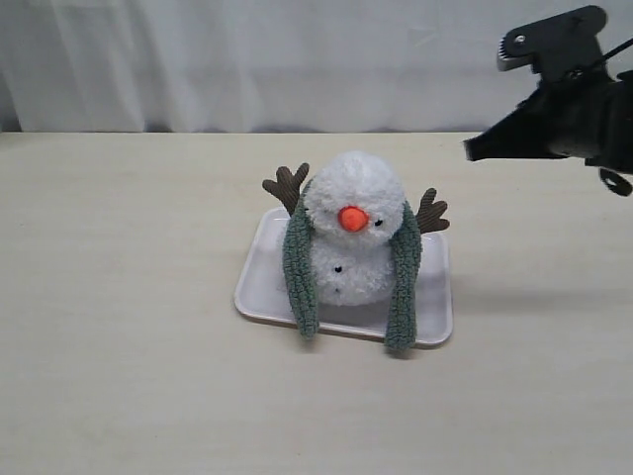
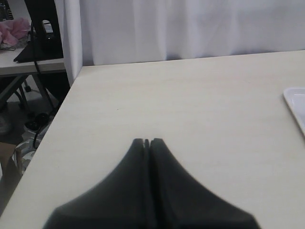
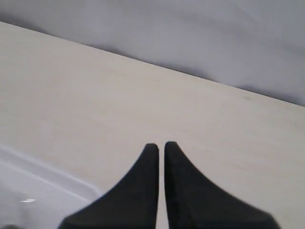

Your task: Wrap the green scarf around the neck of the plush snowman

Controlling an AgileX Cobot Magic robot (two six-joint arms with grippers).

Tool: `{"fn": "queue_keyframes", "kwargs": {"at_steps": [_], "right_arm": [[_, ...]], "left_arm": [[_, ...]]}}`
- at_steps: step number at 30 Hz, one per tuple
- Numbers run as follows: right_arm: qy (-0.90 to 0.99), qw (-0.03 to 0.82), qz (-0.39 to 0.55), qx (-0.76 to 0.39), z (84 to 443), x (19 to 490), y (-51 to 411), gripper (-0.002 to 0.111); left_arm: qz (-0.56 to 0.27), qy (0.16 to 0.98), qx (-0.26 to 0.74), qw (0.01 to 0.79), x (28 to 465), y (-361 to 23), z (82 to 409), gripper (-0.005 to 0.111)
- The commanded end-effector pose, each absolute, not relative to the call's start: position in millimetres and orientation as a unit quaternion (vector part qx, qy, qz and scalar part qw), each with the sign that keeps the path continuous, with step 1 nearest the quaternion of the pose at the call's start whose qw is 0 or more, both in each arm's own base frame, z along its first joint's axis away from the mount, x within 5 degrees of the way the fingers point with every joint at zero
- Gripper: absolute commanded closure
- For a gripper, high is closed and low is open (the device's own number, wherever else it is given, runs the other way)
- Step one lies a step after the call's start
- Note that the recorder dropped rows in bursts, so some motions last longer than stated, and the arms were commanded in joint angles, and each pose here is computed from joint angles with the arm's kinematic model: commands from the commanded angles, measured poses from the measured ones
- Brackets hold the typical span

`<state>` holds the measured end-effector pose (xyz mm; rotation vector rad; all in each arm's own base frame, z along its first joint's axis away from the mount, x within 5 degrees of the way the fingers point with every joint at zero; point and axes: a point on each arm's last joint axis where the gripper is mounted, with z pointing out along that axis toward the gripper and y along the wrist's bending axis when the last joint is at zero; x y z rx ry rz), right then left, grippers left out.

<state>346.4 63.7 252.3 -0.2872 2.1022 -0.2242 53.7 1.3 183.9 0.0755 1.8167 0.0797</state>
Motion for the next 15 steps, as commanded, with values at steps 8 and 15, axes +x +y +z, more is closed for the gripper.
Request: {"fn": "queue_keyframes", "kwargs": {"at_steps": [8, 15], "right_arm": [[0.881, 0.375, 0.157, -0.242, 266.1, 334.0, 114.4, 0.104], [0.944, 0.300, 0.035, -0.131, 271.6, 339.5, 88.4, 0.104]], "left_arm": [[0.033, 0.785, 0.032, 0.618, 53.9, 1.1, 184.0, 0.107], [0.033, 0.785, 0.032, 0.618, 53.9, 1.1, 184.0, 0.107]]}}
